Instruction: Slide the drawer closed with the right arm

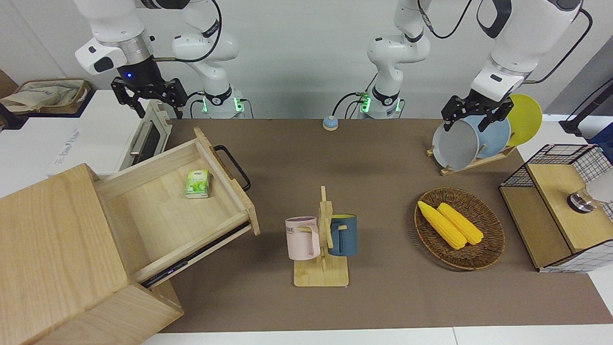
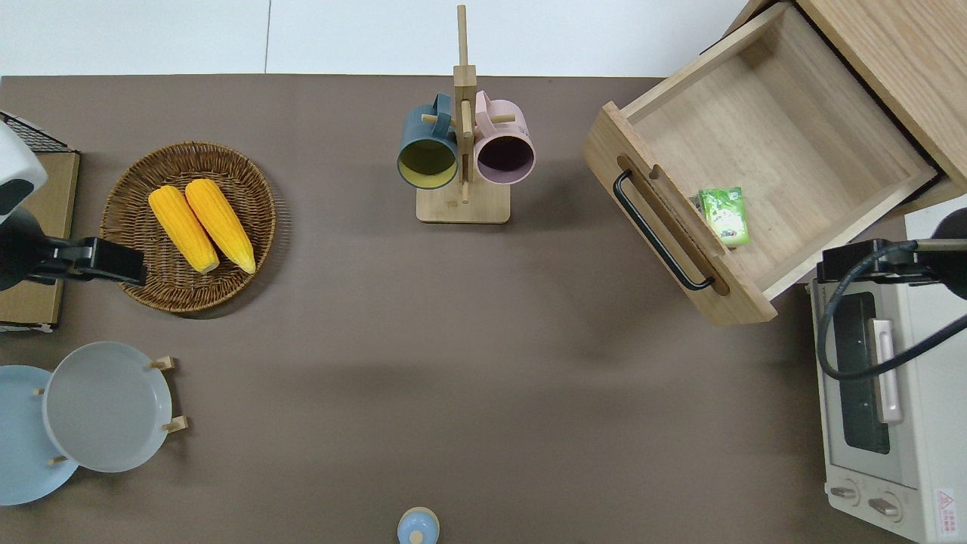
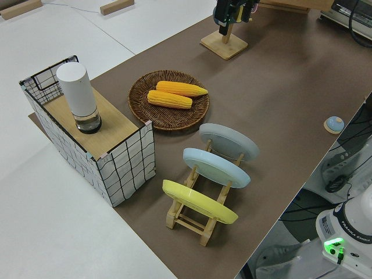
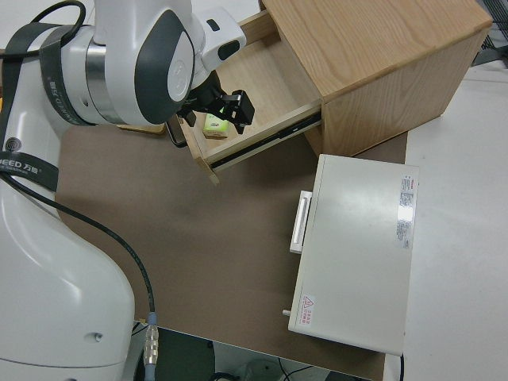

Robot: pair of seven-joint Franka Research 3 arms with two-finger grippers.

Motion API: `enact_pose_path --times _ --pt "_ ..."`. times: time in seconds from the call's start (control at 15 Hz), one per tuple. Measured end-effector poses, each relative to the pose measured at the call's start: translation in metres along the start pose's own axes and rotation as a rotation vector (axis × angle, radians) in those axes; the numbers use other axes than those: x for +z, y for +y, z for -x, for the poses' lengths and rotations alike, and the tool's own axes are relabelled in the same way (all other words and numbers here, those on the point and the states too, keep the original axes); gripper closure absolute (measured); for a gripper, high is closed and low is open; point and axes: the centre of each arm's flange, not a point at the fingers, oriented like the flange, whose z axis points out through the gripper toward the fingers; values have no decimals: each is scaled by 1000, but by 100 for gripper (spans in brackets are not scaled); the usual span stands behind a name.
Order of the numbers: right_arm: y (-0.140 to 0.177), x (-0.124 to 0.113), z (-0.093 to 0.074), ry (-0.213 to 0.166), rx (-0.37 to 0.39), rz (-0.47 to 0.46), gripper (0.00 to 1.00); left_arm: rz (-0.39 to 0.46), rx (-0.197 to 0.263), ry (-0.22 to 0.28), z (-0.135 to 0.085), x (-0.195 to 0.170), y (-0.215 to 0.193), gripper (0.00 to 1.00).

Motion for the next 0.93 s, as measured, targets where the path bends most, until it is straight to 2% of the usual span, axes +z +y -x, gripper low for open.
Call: enact_pose_path --times 0.67,0.73,0.8,0.87,0.93 --pt "-8 0 1 0 -22 0 3 0 0 0 0 0 0 0" --pt "-8 0 1 0 -23 0 7 0 0 0 0 0 0 0" --pt "-8 0 1 -2 -23 0 16 0 0 0 0 0 0 0" --pt "-7 1 1 -6 -23 1 33 0 0 0 0 0 0 0" --pt "-7 1 2 -12 -23 1 42 0 0 0 0 0 0 0"
